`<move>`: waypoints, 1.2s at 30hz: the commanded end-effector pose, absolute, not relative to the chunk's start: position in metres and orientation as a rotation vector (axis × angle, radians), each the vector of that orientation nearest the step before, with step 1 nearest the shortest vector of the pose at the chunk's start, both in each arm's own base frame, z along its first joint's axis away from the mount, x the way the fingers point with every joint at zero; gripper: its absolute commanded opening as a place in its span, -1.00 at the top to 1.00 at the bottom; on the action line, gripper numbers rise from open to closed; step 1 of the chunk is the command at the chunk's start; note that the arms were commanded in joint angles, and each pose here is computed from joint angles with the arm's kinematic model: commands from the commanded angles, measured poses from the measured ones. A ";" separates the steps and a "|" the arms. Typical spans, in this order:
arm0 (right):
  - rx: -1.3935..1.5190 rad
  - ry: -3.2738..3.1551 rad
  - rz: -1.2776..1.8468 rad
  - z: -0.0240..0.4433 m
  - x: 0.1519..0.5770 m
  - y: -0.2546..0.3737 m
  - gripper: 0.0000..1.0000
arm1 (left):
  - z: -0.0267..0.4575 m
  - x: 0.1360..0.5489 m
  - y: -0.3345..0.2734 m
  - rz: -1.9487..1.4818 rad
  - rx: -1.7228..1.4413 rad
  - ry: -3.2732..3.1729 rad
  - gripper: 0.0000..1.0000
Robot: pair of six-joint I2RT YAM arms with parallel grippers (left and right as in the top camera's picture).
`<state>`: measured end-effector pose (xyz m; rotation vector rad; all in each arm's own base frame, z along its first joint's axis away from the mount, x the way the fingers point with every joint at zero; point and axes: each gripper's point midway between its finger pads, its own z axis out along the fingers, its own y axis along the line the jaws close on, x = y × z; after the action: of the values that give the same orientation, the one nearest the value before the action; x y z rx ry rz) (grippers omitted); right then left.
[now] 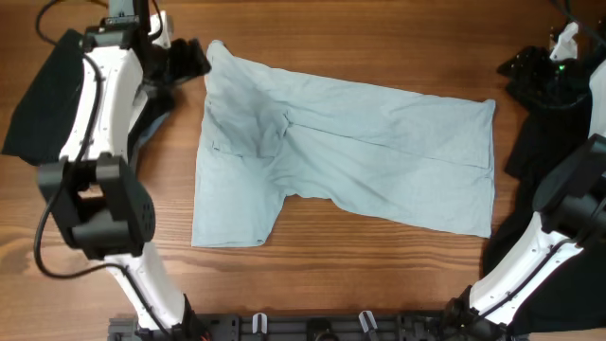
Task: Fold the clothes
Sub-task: 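Lift the hem with both grippers and stretch it upward across the table, then lay the folded hem down and open both grippers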
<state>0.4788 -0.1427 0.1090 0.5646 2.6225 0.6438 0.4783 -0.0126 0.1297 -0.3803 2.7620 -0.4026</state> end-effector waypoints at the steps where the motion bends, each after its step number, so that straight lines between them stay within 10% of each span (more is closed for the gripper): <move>1: 0.493 2.571 0.718 0.139 0.481 -0.125 -0.47 | 0.115 0.435 -0.012 -0.334 -0.423 2.943 -0.61; 13: 0.672 2.838 0.714 0.117 0.421 -0.112 -0.43 | 0.028 0.368 0.014 -0.061 -0.476 3.165 -0.53; 25: 0.732 2.972 0.655 0.089 0.393 -0.109 -0.42 | -0.018 0.331 0.017 -0.053 -0.506 3.227 0.92; 29: 0.779 3.042 0.606 0.063 0.374 -0.110 -0.42 | -0.006 0.282 0.084 0.388 -0.987 3.230 0.92; 36: 0.912 3.180 0.533 0.031 0.333 -0.108 -0.39 | -0.007 0.300 0.056 -0.299 -0.976 3.219 0.74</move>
<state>0.3486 -0.1028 0.0299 0.8665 3.1321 0.6351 0.2857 0.0811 -0.0045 -1.0404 3.2393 0.0384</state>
